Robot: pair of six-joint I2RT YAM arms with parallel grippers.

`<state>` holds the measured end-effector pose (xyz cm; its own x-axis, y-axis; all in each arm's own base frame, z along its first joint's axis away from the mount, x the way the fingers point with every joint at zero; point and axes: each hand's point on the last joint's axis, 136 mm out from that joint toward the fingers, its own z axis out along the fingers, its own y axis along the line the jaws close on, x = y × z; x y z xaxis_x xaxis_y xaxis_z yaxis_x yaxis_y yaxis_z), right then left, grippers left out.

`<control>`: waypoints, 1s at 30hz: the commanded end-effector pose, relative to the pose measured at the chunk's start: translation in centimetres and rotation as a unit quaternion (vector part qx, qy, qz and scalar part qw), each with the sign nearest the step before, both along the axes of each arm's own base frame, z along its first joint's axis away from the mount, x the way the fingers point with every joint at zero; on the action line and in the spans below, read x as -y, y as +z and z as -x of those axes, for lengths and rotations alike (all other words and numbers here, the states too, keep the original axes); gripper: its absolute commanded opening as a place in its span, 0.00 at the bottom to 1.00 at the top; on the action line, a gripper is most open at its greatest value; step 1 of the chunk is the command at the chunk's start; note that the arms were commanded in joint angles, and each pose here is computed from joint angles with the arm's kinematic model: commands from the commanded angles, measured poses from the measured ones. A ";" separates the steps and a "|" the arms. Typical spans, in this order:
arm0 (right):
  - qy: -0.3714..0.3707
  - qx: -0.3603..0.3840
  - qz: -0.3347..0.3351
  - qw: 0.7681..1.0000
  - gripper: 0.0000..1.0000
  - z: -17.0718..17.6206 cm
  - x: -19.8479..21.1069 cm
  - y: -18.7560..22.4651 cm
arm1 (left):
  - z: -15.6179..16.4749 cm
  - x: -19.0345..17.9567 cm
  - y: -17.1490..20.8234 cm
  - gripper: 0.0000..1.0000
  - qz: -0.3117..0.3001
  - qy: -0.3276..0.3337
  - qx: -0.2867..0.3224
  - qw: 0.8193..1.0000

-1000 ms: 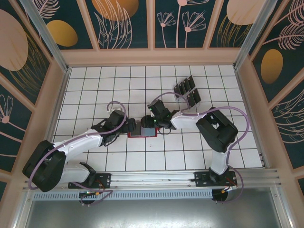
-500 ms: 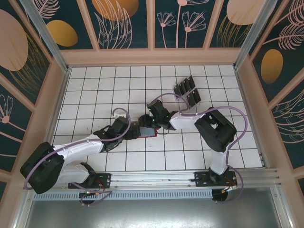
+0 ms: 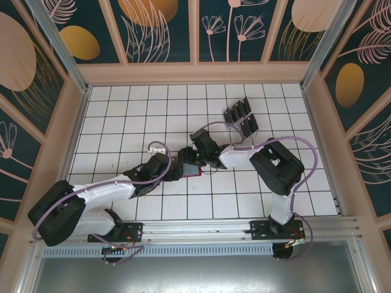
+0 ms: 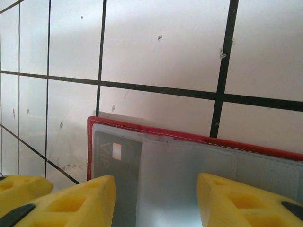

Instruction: Put the credit cards into the card holder

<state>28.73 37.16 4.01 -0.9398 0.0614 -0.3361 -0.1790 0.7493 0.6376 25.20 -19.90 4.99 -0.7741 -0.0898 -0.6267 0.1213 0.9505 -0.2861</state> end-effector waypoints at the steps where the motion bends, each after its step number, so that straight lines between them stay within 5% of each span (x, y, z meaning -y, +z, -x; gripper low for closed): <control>1: 0.000 -0.024 0.000 1.000 0.49 0.9 0.1 -1.4 | -0.7 0.9 0.6 0.98 0.005 0.001 0.014 1.000; 30: 0.002 -0.022 -0.023 0.999 0.49 0.8 0.0 -0.3 | -0.6 -0.5 -4.2 0.98 -0.092 0.021 -0.022 0.995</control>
<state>28.44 37.49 4.14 -0.9455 0.0782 -0.3162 -0.1661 0.7193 0.6746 26.05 -20.19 1.78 -0.7886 -0.0192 -0.6146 0.0954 0.9836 -0.1530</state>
